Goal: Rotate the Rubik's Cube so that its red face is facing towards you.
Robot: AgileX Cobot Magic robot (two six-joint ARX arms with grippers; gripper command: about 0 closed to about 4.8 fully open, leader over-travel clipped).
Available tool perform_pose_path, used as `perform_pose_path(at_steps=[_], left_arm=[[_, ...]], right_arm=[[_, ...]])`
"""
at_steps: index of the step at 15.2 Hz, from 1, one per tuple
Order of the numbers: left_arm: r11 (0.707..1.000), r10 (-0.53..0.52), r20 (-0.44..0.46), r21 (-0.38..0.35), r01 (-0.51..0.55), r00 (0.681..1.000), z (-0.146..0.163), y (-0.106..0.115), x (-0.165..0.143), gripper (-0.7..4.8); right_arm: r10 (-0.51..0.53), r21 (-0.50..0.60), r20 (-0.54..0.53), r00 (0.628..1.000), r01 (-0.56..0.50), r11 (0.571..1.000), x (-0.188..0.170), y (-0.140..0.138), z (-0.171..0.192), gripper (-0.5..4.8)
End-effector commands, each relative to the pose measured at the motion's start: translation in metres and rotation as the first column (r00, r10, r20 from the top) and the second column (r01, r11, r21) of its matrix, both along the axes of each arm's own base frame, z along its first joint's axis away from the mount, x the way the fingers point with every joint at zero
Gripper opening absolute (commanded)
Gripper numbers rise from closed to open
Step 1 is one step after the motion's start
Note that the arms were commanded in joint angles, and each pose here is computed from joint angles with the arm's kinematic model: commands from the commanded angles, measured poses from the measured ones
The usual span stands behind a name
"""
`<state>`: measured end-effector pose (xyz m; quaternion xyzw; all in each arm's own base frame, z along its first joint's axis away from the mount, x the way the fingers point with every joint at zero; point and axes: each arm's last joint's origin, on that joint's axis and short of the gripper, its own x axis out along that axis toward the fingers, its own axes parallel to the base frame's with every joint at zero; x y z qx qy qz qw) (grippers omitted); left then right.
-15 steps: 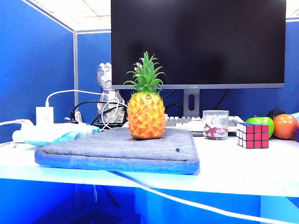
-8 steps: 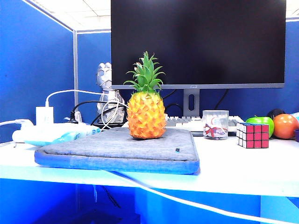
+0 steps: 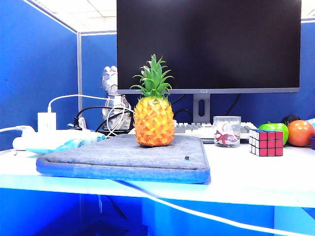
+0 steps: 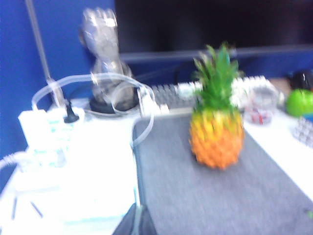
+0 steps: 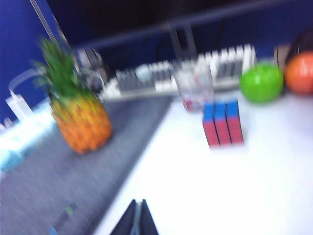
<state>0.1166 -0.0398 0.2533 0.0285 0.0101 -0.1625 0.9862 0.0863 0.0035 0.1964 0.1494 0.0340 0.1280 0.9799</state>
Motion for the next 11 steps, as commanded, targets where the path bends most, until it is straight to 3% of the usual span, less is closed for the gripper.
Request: perform_pose_path(at_steps=[1, 8, 11], left_arm=[[0.999, 0.050, 0.012, 0.020, -0.050, 0.999, -0.009, 0.001, 0.002, -0.04], [0.996, 0.088, 0.001, 0.010, -0.088, 0.996, -0.042, 0.001, 0.005, -0.04], [0.999, 0.031, -0.016, 0.030, -0.030, 0.999, -0.059, 0.000, 0.004, -0.04]], right_arm=[[-0.031, -0.037, -0.019, 0.999, 0.030, 0.999, 0.004, -0.001, -0.013, -0.06], [-0.046, -0.093, -0.099, 0.994, 0.037, 0.995, 0.010, -0.002, -0.047, -0.06], [-0.048, -0.113, -0.084, 0.995, 0.038, 0.993, 0.010, -0.002, -0.046, -0.06]])
